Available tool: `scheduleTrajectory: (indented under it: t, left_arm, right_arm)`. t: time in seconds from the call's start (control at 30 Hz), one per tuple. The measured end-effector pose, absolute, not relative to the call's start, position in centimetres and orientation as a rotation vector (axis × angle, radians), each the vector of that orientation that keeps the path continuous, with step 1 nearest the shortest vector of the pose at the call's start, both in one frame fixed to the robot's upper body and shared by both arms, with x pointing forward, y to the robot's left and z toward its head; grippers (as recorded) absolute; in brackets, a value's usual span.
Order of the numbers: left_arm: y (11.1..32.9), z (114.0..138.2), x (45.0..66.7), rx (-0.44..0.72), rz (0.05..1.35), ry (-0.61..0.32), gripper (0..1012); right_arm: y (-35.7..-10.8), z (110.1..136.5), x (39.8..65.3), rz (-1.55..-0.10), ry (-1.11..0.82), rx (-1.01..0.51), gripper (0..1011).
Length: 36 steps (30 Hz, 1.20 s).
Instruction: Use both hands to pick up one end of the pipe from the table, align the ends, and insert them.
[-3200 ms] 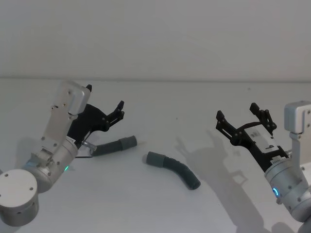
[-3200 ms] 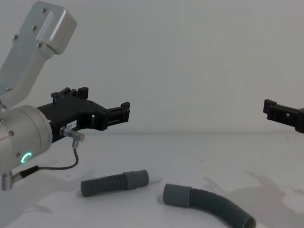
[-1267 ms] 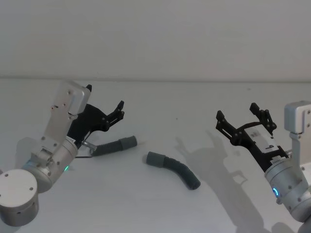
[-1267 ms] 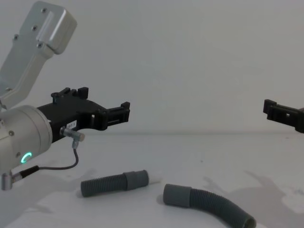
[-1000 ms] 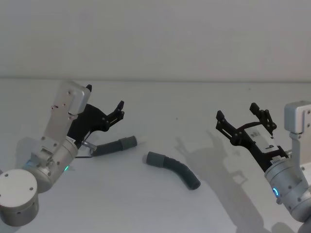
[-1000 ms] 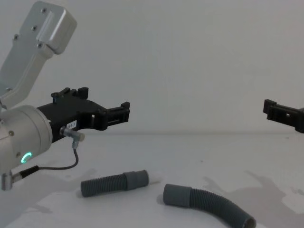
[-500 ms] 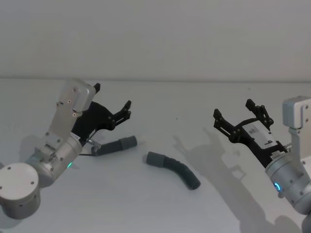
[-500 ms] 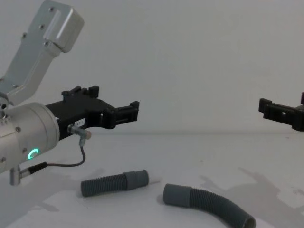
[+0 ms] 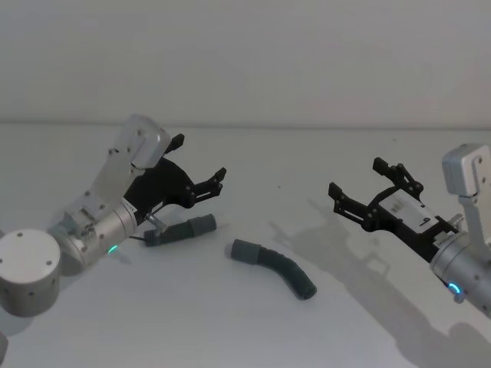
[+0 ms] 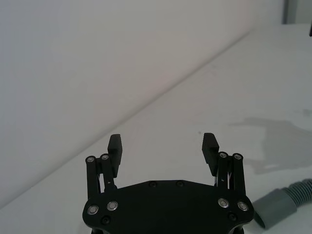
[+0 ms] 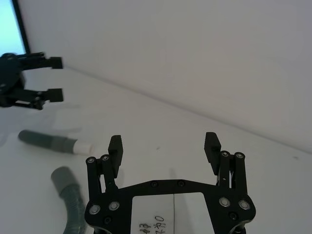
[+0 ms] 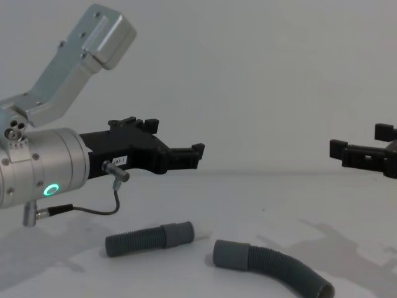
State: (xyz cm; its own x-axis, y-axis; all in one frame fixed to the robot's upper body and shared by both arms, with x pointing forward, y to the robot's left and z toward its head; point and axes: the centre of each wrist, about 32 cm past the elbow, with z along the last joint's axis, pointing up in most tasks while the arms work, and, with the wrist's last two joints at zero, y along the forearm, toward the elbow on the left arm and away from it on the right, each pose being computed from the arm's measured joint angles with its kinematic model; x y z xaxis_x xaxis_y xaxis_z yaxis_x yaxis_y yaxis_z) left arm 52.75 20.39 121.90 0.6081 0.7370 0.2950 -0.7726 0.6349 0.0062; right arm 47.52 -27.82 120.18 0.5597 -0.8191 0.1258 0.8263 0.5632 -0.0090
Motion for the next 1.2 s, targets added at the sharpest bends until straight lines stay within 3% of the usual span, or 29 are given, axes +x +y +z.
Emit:
scheduleTrajectory:
  t: [0.5,1.2]
  left_arm:
    - [22.6,122.8,54.6,0.239,0.816,-0.232,1001]
    - [24.8,122.3,55.1,0.241,0.722,-0.096,1001]
  right_arm:
    - [-29.7,120.6,48.5,-0.862,-0.084,-0.115,1000]
    - [-30.3,120.8,49.5,-0.794,-0.038,-0.151,1000]
